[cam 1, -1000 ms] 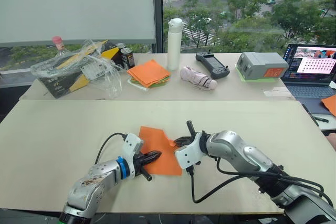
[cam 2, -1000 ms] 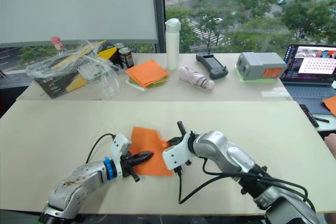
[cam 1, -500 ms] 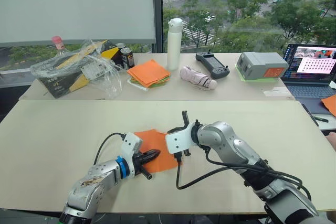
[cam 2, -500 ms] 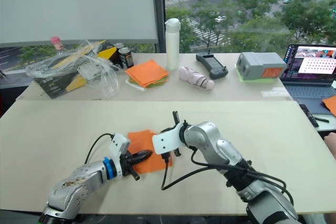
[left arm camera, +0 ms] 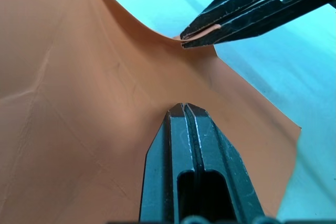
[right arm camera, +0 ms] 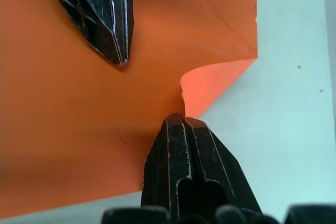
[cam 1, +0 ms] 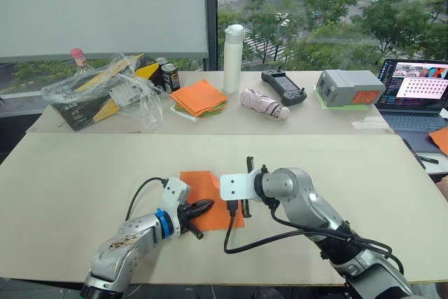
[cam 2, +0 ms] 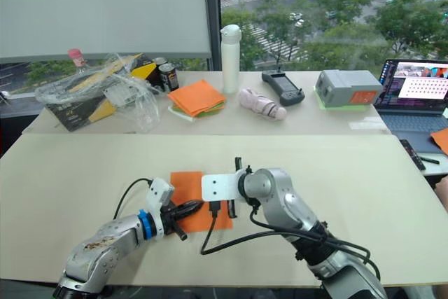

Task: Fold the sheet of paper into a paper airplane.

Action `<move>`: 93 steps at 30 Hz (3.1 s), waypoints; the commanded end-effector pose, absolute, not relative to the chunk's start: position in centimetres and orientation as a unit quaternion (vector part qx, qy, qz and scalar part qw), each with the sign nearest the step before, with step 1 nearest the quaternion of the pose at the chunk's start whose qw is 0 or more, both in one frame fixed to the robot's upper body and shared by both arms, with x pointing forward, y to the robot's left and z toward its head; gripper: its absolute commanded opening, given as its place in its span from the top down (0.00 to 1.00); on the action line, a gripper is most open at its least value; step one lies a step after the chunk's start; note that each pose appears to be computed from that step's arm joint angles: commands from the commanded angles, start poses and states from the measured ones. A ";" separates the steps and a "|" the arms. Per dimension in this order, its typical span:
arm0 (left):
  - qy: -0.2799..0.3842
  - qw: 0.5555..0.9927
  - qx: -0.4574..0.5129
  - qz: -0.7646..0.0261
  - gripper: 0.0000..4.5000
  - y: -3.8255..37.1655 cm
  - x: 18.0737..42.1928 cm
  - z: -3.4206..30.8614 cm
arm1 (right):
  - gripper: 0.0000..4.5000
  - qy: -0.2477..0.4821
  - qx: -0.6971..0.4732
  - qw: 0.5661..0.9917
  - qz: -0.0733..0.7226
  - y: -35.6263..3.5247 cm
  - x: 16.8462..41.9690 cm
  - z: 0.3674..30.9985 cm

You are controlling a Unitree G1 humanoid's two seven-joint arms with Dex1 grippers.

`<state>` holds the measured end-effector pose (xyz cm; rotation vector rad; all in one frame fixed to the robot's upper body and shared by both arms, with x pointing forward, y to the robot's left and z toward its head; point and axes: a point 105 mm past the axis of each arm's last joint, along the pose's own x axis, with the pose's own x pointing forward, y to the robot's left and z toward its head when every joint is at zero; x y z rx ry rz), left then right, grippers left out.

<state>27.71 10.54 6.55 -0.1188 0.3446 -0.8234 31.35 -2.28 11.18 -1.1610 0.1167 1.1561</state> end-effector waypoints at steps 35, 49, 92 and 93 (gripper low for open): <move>0.116 0.914 -0.099 -0.376 1.00 11.4 31.2 10.6 | 1.00 0.035 -0.524 0.674 0.519 -1.2 31.6 11.0; 0.150 0.916 -0.067 -0.366 1.00 11.2 31.8 8.0 | 1.00 0.040 -0.521 0.678 0.517 -1.3 31.6 10.9; 0.156 0.916 -0.071 -0.364 1.00 10.1 31.9 7.2 | 0.99 0.209 -0.216 0.829 0.472 -4.1 32.4 10.0; 0.155 0.916 -0.072 -0.363 1.00 10.0 31.9 7.2 | 0.99 0.214 -0.221 0.828 0.469 -4.3 32.3 9.6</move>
